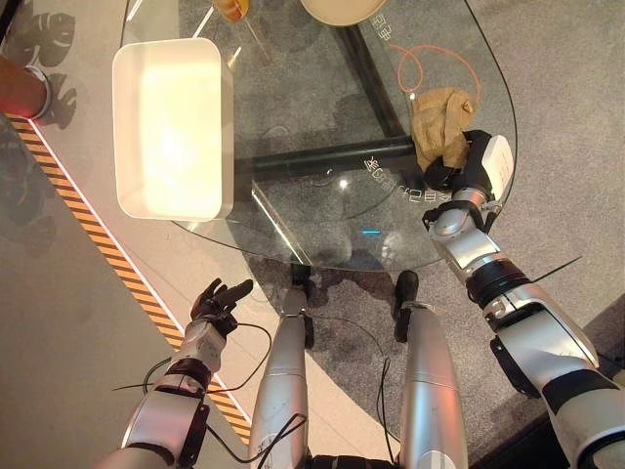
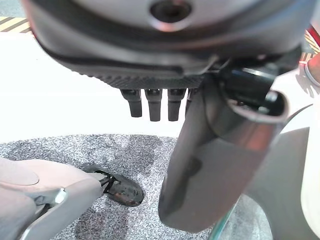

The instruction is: Wipe the table with a cloth and put it in the basket.

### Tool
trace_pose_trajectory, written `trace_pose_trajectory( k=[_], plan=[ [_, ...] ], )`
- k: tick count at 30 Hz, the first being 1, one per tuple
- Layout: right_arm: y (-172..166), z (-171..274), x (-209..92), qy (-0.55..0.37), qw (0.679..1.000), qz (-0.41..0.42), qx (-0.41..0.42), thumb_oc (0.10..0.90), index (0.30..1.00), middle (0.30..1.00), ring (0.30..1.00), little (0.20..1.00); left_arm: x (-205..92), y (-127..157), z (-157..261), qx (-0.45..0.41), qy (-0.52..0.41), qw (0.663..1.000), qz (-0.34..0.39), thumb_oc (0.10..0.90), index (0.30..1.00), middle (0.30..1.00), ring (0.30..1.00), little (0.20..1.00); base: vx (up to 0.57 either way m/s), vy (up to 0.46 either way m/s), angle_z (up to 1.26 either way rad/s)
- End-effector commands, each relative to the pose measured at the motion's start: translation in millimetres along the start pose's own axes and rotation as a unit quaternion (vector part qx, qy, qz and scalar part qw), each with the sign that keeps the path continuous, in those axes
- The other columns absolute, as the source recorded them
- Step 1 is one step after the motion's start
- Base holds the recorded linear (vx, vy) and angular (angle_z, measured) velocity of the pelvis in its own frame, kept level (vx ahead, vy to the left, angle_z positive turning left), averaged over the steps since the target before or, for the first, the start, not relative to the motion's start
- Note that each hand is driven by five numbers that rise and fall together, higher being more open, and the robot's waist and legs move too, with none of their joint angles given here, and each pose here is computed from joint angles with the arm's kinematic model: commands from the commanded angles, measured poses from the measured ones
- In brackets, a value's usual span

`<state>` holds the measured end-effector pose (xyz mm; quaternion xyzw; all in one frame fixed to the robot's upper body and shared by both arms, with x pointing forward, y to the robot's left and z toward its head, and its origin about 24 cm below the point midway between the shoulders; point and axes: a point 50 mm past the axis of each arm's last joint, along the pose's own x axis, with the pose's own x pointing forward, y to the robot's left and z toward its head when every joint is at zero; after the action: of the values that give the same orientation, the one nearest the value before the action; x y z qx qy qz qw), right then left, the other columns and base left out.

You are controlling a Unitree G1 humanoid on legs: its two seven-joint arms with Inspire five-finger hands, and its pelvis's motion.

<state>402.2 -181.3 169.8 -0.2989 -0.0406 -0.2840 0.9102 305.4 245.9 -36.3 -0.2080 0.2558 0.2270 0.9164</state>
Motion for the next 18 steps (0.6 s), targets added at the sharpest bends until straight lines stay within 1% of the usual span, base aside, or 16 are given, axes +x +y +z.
trace_pose_trajectory(
  k=[1, 5, 10, 13, 18],
  plan=[
    [8.7, 21.2, -3.4, -0.044, 0.999, 0.025, -0.01, 0.1, 0.3, 0.3, 0.3, 0.2, 0.2, 11.9, 2.4, 0.023, -0.008, 0.999, 0.025, 0.8, 0.9, 0.9, 0.9, 0.9, 0.0, 0.0, 0.0],
    [7.3, 31.0, -2.7, -0.067, 0.997, 0.025, -0.02, 0.1, 0.3, 0.3, 0.3, 0.2, 0.0, 11.3, 1.9, 0.024, -0.007, 0.999, 0.024, 0.8, 0.9, 0.9, 0.9, 0.9, 0.0, 0.0, 0.0],
    [11.0, 52.8, -6.9, -0.118, 0.991, 0.039, -0.041, 0.1, 0.3, 0.3, 0.3, 0.2, -0.7, 9.4, -1.1, 0.026, -0.006, 0.999, 0.022, 0.8, 0.9, 0.9, 0.9, 0.9, 0.0, 0.0, 0.0],
    [17.0, 71.2, -12.1, -0.158, 0.984, 0.061, -0.063, 0.1, 0.3, 0.3, 0.3, 0.2, -1.0, 6.3, -2.9, 0.027, -0.004, 0.999, 0.017, 0.8, 0.9, 0.9, 0.9, 0.9, 0.0, 0.0, 0.0],
    [27.2, 83.7, -21.0, -0.188, 0.974, 0.096, -0.084, 0.1, 0.3, 0.3, 0.3, 0.2, -1.3, 3.7, -4.5, 0.026, -0.002, 1.0, 0.01, 0.8, 0.9, 0.9, 0.9, 0.9, 0.0, 0.013, 0.0]
  ],
)
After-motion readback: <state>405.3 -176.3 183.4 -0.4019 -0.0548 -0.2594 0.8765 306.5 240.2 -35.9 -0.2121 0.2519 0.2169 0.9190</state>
